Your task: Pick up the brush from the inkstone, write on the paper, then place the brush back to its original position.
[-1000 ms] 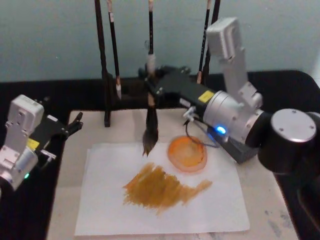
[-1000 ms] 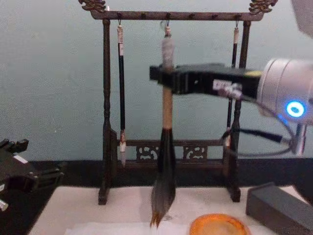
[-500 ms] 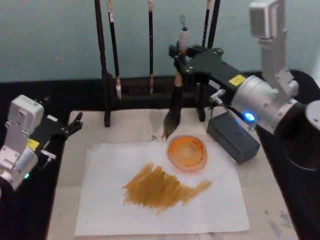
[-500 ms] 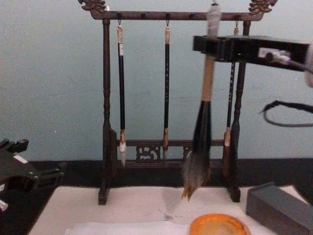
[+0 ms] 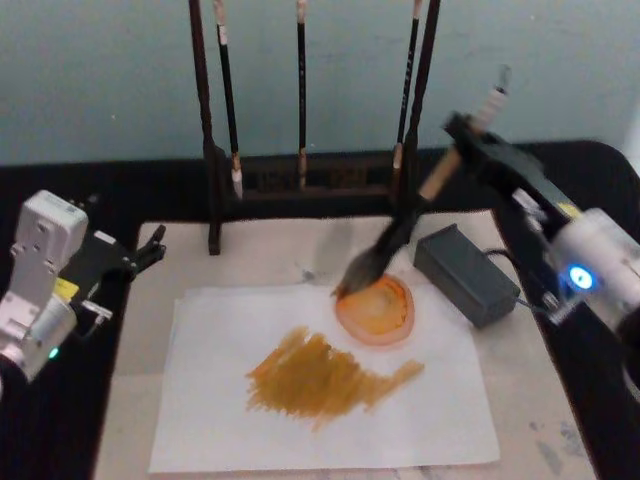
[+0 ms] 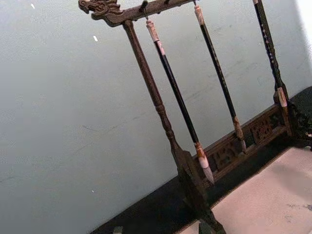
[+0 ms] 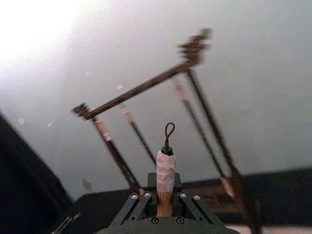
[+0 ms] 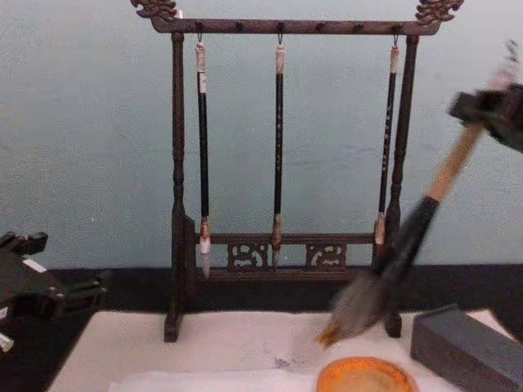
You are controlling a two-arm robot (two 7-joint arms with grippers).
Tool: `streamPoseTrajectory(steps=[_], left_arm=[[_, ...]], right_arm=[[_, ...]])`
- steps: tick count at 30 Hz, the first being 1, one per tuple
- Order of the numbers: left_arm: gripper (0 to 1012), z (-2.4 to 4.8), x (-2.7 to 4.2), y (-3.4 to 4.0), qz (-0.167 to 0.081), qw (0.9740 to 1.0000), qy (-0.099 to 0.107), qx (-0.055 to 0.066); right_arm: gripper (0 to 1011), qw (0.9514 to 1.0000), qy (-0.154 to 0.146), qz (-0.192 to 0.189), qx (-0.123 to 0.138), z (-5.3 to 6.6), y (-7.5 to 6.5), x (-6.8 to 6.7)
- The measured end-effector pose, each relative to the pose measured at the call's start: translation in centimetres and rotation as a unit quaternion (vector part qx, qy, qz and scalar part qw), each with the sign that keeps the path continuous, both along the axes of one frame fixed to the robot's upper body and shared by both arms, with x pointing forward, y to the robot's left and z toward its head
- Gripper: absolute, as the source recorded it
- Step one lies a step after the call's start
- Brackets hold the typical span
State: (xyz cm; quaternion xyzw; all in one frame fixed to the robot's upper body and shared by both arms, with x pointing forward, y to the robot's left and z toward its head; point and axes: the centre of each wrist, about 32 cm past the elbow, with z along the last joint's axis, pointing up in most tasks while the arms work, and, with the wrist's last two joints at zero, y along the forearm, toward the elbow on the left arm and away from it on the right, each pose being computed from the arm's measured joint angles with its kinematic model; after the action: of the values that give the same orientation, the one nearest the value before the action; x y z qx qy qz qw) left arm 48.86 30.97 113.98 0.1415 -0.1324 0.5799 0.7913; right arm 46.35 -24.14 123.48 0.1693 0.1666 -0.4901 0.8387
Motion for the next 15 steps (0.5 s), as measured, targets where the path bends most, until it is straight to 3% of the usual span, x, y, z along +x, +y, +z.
streamPoseTrajectory(steps=[6, 15], left_arm=[[1010, 0.0, 0.0, 0.0, 0.0, 1.0, 0.0, 0.0], [1010, 0.0, 0.0, 0.0, 0.0, 1.0, 0.0, 0.0]], right_arm=[[154, 0.9968, 0.039, -0.029, 0.064, -1.8, -2.2, -1.5], [155, 0.9961, 0.046, -0.022, 0.072, -2.2, -2.6, -1.6]])
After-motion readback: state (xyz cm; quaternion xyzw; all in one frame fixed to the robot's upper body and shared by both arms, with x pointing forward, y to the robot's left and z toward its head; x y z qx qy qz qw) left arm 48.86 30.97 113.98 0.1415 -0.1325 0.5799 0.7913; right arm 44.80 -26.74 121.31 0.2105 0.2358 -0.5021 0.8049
